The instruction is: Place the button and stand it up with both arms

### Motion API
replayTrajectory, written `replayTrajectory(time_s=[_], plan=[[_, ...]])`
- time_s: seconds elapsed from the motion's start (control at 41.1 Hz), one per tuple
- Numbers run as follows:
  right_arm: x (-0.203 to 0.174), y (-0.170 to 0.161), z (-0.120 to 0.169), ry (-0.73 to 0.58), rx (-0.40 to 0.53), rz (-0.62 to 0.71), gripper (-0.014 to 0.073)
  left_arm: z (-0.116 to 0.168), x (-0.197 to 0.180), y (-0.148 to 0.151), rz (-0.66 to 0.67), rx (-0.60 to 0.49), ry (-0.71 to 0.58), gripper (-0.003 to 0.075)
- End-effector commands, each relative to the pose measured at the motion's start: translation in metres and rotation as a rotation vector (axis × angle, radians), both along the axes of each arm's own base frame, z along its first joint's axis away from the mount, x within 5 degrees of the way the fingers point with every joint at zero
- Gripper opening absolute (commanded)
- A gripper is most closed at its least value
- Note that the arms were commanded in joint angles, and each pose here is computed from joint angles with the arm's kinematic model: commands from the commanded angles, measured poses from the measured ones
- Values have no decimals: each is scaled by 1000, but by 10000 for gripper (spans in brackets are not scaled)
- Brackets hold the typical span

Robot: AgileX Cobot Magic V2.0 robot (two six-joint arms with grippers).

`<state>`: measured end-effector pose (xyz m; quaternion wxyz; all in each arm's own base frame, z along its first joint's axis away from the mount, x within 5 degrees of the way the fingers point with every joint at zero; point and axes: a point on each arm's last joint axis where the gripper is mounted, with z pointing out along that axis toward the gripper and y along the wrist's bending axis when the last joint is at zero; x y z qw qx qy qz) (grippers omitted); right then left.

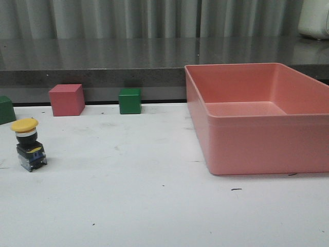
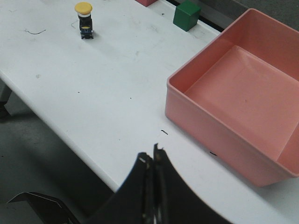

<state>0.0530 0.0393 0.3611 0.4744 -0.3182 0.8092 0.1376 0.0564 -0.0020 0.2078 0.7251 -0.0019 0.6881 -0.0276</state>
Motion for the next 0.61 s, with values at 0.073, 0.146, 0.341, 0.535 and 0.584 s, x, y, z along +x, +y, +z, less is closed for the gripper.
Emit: replayTrajectory(time_s=[0.073,0.146,0.341,0.535,0.584], plan=[[2,2,12,-74,45,1,-68,4,-2,0,-4,-16,-95,-20],[2,2,12,-74,45,1,-68,4,-2,0,-4,-16,-95,-20],[3,2,11,-73,45,1,-68,4,-2,0,-4,-16,-95,-20],[9,-5,-16,-64,35,-142,-68,4,-2,0,-4,-16,-95,-20],[12,-8,-25,-93,53,-191,-68,4,-2,0,-4,-16,-93,-20]])
